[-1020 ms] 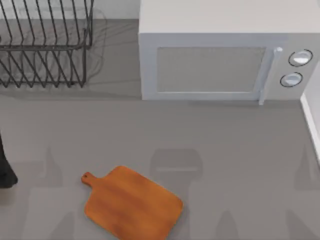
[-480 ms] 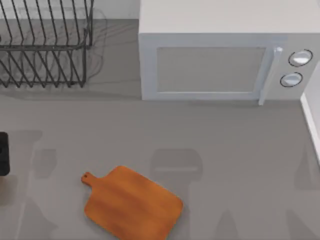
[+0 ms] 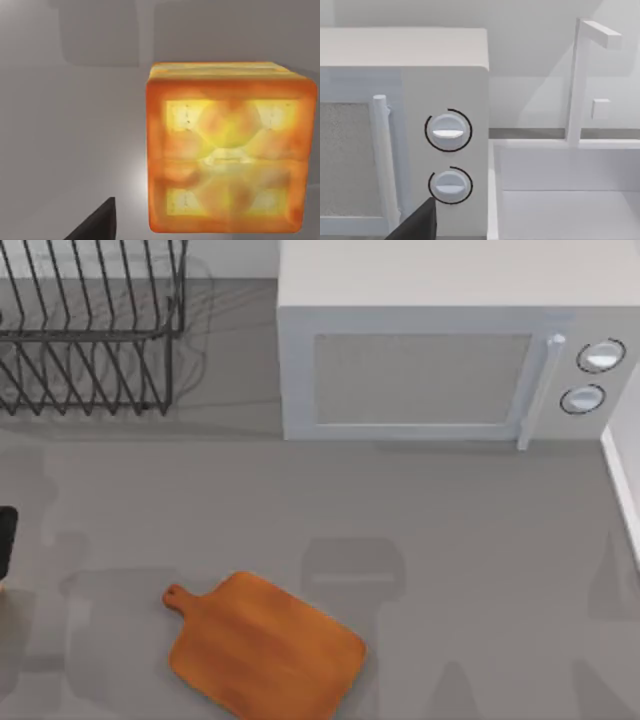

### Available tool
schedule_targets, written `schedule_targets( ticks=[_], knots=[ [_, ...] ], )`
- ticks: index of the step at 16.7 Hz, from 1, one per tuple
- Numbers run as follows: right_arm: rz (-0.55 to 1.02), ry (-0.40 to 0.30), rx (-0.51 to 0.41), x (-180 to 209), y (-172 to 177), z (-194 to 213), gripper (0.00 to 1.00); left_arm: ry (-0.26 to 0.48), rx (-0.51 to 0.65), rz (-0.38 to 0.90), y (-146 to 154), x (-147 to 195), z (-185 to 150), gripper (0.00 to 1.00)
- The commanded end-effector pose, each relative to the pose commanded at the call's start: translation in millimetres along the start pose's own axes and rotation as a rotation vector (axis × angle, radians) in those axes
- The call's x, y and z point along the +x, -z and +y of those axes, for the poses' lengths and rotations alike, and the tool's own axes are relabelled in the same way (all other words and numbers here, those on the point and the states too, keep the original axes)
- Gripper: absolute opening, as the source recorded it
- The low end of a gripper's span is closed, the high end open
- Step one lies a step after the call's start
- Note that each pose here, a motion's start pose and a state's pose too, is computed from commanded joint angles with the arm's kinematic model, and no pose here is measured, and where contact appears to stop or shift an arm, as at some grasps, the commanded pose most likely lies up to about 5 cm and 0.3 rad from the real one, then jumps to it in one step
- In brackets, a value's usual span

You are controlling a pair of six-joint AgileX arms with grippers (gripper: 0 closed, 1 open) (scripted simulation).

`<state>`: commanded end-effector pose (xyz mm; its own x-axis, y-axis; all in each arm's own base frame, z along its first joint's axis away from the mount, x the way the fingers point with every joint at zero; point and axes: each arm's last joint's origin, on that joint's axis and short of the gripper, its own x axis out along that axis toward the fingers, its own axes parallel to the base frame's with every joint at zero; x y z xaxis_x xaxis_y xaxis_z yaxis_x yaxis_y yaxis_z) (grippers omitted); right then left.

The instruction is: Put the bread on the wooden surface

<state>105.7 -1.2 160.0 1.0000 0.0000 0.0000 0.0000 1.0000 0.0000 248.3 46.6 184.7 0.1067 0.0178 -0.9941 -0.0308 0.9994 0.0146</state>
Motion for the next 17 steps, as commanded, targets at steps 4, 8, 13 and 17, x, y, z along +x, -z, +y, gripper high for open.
schedule_targets(
  ticks=[4,8,13,17],
  knots=[
    [0.0,0.0,0.0,0.0,0.0,0.0,1.0,0.014,-0.007,0.102,-20.5,8.4,9.2,1.0],
    [0.0,0.0,0.0,0.0,0.0,0.0,1.0,0.015,-0.008,0.107,-22.1,8.7,9.9,1.0],
    [0.0,0.0,0.0,0.0,0.0,0.0,1.0,0.016,-0.008,0.112,-20.9,28.4,9.2,1.0],
    [0.0,0.0,0.0,0.0,0.0,0.0,1.0,0.013,-0.008,0.097,-18.2,66.1,9.2,1.0]
  ],
)
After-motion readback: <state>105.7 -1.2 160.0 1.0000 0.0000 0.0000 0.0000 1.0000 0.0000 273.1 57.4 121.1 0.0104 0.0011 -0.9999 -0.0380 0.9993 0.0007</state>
